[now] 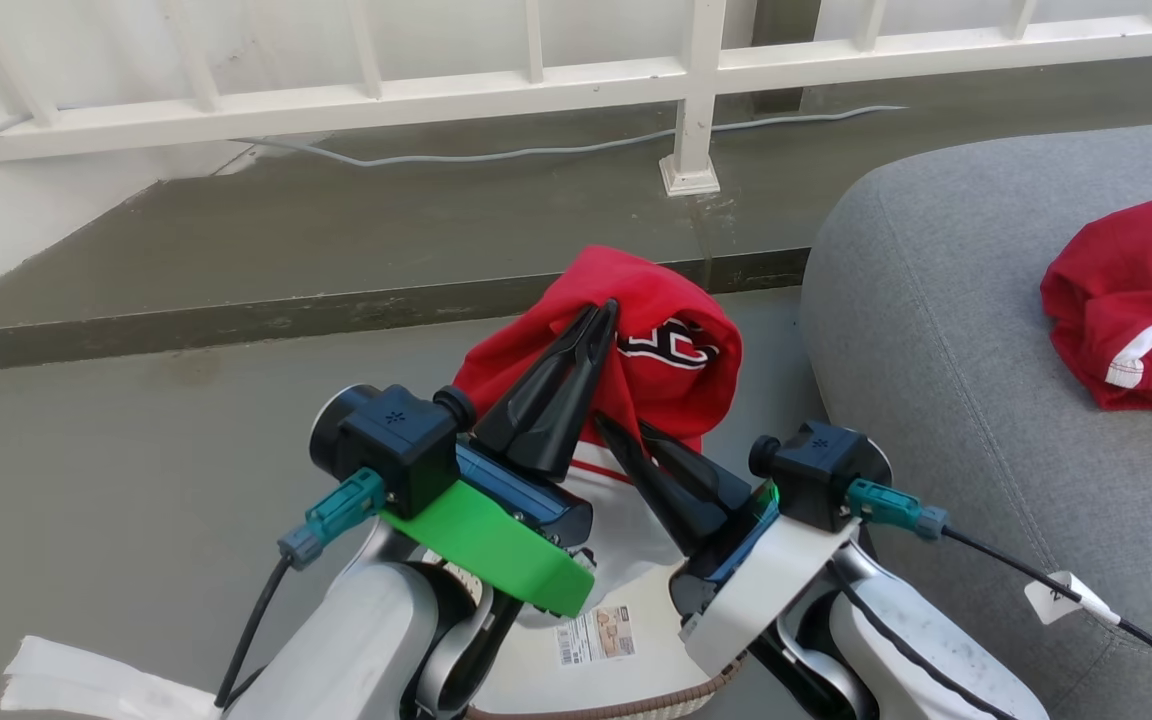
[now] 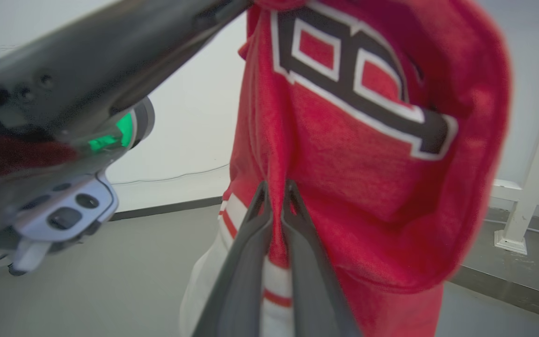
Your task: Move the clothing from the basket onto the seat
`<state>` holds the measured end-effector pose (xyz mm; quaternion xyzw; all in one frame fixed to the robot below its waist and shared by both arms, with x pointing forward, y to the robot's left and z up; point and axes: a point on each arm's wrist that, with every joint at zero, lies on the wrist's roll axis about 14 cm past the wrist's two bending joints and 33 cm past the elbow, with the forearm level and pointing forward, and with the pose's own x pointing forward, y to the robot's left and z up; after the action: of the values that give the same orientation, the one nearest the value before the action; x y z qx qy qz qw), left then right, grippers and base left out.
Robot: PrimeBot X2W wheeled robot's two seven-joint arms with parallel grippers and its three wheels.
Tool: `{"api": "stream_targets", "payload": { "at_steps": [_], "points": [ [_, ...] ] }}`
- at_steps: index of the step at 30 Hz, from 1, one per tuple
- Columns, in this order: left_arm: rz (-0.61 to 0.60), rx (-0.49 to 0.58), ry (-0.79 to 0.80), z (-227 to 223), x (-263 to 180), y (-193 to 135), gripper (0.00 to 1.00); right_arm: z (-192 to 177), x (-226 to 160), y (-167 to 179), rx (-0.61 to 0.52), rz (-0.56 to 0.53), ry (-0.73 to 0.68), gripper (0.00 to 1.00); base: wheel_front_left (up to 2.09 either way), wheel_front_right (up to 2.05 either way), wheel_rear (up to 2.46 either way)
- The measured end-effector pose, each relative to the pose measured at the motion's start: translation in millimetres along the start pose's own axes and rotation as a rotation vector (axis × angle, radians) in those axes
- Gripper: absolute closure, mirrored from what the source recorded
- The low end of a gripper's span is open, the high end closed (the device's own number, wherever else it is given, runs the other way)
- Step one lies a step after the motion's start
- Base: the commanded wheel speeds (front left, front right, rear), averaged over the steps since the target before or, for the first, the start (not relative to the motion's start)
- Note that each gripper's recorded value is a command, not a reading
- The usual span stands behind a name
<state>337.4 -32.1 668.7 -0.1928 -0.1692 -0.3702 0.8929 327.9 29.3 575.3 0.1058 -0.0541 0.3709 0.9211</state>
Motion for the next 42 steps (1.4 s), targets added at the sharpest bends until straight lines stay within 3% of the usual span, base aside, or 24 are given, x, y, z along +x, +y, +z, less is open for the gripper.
{"api": "stream_targets", "payload": {
  "at_steps": [5,6,7,8,9,25,42],
  "points": [
    [-0.004,-0.001,-0.007,2,0,-1,1.00,3,3,0,0.003,0.009,-0.014,1.00,0.00,0.00,0.00],
    [-0.005,-0.001,-0.006,2,0,-2,0.95,3,3,0,0.004,0.008,-0.016,1.00,0.00,0.00,0.00],
    [-0.006,-0.001,-0.005,2,0,-2,0.65,3,3,-1,0.005,0.007,-0.020,1.00,0.00,0.00,0.00],
    [-0.007,-0.002,0.002,1,1,-2,0.49,3,3,-1,0.005,0.005,-0.019,1.00,0.00,0.00,0.00],
    [-0.008,-0.002,0.002,1,1,-2,0.00,3,3,-2,0.005,0.003,-0.023,1.00,0.00,0.00,0.00],
    [-0.064,0.013,0.088,-18,-4,-14,0.00,9,1,-37,-0.018,-0.081,-0.057,1.00,0.00,0.00,0.00],
    [-0.163,-0.008,0.275,-73,-22,-39,0.00,4,-37,-117,-0.042,-0.347,-0.039,1.00,0.00,0.00,0.00]
  ]
}}
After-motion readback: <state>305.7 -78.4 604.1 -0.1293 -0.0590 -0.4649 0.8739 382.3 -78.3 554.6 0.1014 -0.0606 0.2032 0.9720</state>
